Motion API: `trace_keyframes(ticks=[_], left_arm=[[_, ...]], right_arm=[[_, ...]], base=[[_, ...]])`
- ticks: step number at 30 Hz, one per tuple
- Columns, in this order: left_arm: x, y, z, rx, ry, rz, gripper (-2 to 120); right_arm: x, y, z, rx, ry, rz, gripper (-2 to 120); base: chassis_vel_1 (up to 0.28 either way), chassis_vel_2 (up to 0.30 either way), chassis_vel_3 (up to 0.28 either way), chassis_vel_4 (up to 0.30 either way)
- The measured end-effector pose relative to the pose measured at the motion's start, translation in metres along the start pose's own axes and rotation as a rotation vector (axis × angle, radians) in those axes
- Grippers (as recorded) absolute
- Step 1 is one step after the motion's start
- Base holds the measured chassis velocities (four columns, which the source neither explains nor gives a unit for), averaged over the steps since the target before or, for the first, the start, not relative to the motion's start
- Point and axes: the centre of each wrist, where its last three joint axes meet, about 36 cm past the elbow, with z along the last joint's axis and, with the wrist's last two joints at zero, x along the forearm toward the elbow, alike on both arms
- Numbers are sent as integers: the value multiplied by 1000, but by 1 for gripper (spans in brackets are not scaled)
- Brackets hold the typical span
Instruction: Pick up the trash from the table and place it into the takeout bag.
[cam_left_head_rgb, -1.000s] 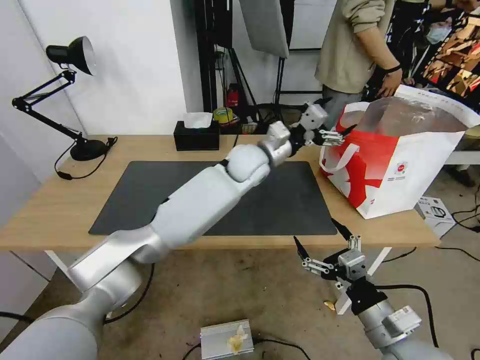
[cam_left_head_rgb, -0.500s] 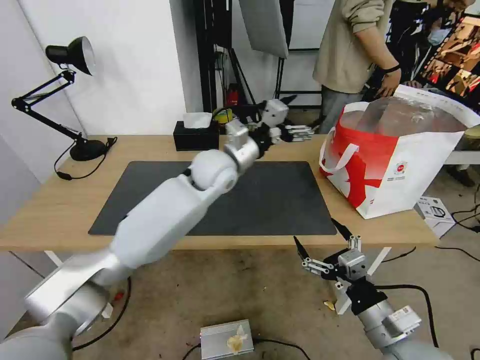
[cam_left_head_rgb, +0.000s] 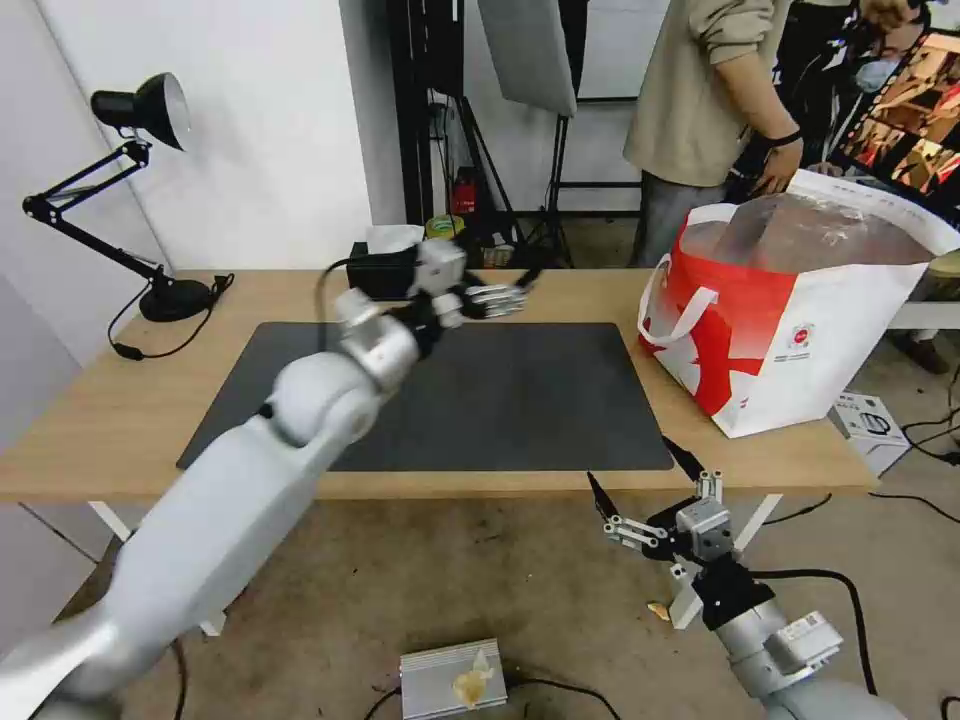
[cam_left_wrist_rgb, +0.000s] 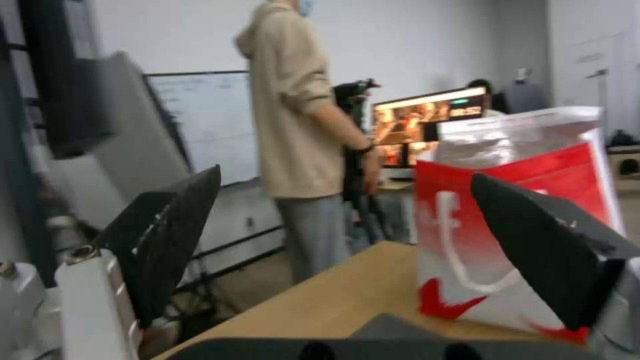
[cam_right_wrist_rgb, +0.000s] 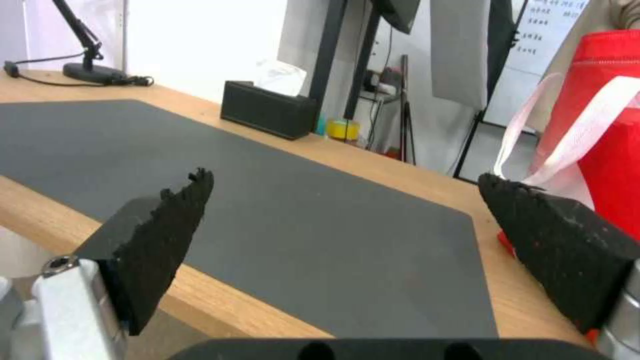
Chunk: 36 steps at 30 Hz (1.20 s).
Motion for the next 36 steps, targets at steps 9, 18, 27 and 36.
trace_keyframes(ticks=[9,18,27,36], left_arm=[[86,18,-13,-26,10,-144,100],[141,-2,-15,-11,-2,-231,100],[189,-32,-9,-8,12,-320,100],[217,-63,-5,-3,4,-394,100]], right_arm=[[0,0,0,0,0,0,100],[0,0,0,0,0,0,100],[0,0,0,0,0,0,100],[0,0,0,0,0,0,100]], base=[[0,0,0,0],[0,0,0,0],[0,0,0,0],[0,0,0,0]])
